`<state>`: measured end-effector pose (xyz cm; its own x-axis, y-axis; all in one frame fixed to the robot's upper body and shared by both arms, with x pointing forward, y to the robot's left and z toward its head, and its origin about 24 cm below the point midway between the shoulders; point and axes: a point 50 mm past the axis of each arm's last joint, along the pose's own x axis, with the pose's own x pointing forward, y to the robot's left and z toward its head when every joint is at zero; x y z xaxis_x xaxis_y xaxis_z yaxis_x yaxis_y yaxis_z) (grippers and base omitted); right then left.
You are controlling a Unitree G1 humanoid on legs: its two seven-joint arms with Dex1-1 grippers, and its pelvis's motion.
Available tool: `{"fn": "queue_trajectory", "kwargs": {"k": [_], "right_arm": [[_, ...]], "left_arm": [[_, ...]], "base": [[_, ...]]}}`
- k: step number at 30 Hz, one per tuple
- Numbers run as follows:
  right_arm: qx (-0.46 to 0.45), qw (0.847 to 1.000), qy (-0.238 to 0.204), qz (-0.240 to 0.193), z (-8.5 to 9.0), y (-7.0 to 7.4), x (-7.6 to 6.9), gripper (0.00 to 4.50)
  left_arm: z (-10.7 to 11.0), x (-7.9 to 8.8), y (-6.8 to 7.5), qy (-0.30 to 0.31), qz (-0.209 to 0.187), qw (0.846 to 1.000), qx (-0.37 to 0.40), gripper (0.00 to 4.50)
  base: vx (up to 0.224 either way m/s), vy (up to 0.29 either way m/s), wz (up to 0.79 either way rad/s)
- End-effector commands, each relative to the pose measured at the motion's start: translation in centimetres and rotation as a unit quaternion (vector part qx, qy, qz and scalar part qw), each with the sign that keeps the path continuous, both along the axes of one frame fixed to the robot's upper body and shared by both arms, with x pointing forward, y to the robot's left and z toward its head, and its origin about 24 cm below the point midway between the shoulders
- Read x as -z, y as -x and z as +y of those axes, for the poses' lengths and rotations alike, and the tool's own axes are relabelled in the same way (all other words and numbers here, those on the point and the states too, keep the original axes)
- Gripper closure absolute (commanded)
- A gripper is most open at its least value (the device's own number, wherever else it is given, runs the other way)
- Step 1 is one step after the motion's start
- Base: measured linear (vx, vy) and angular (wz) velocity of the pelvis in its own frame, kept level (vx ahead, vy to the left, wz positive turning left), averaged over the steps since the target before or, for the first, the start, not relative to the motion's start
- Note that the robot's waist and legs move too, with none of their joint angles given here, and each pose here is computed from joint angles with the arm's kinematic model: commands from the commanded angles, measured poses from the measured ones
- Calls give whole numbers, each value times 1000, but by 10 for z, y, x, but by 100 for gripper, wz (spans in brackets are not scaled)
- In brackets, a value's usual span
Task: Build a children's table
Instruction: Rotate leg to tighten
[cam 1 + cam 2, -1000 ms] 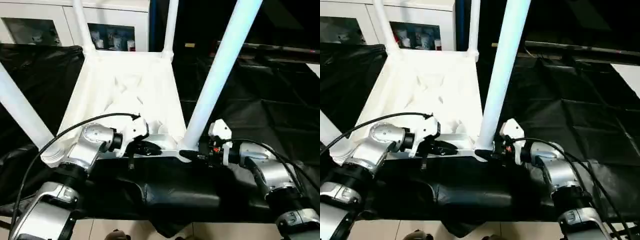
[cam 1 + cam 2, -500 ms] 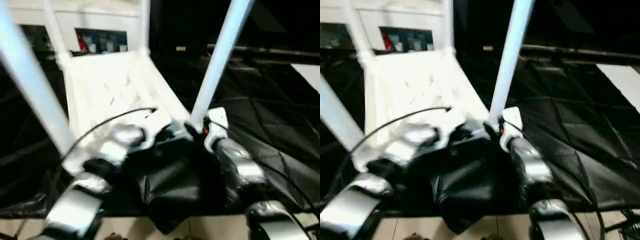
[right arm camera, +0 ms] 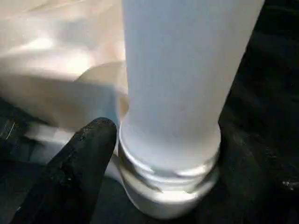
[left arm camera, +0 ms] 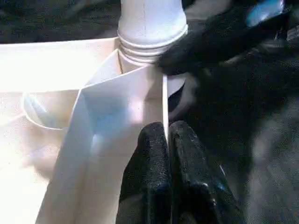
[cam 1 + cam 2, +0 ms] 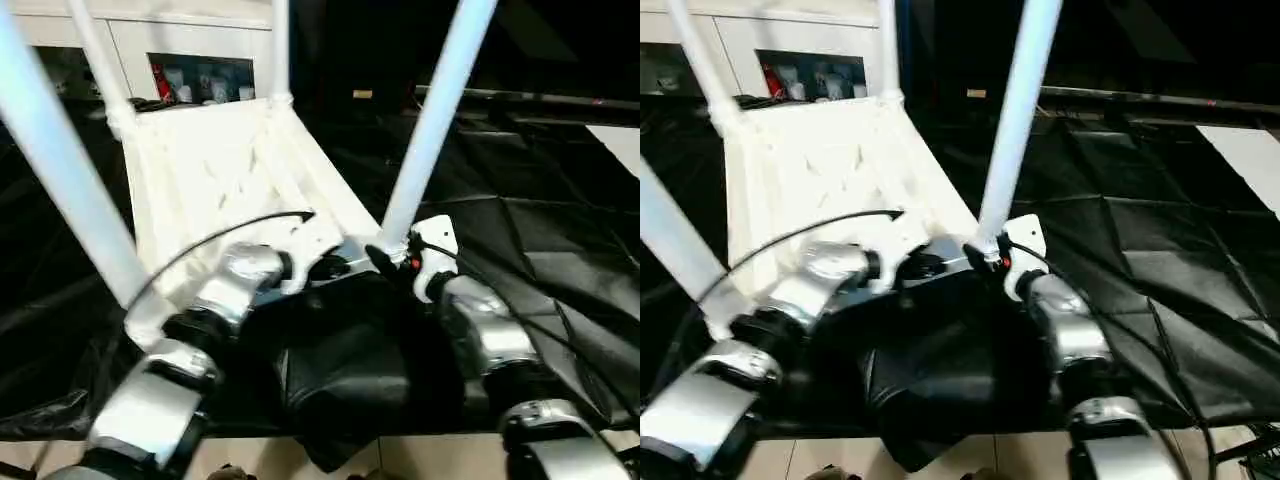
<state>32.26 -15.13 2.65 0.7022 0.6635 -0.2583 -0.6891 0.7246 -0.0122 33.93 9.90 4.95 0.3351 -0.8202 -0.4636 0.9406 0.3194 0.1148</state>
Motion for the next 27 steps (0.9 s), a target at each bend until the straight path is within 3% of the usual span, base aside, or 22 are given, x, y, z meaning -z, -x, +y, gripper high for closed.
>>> {"fn": "queue_trajectory", "kwargs": {"k": [1, 6, 12, 13, 22, 26, 27], "right_arm": [[-115, 993, 11, -17, 10, 8, -9, 88], [-162, 987, 18, -10, 1, 13, -16, 88], [-190, 982, 14, -2, 2, 16, -17, 88], [-202, 979, 20, 2, 3, 17, -15, 112], [-208, 978, 12, 11, 6, 20, -13, 168], [-174, 984, 6, 21, 9, 22, -3, 182], [-131, 991, 7, 28, 9, 20, 4, 183]], "left_arm": [[-5, 1, 15, 14, 21, 995, 97, 450], [10, -2, 19, 17, 41, 991, 126, 450], [23, -4, 19, 7, 42, 991, 125, 450], [24, -4, 19, 8, 41, 992, 123, 450], [25, -4, 19, 14, 35, 993, 116, 450], [23, -1, 15, 8, 18, 997, 76, 450], [23, 2, 9, -8, 8, 999, 33, 450]], "base": [[0, 0, 0], [0, 0, 0], [0, 0, 0], [0, 0, 0], [0, 0, 0], [0, 0, 0], [0, 0, 0]]}}
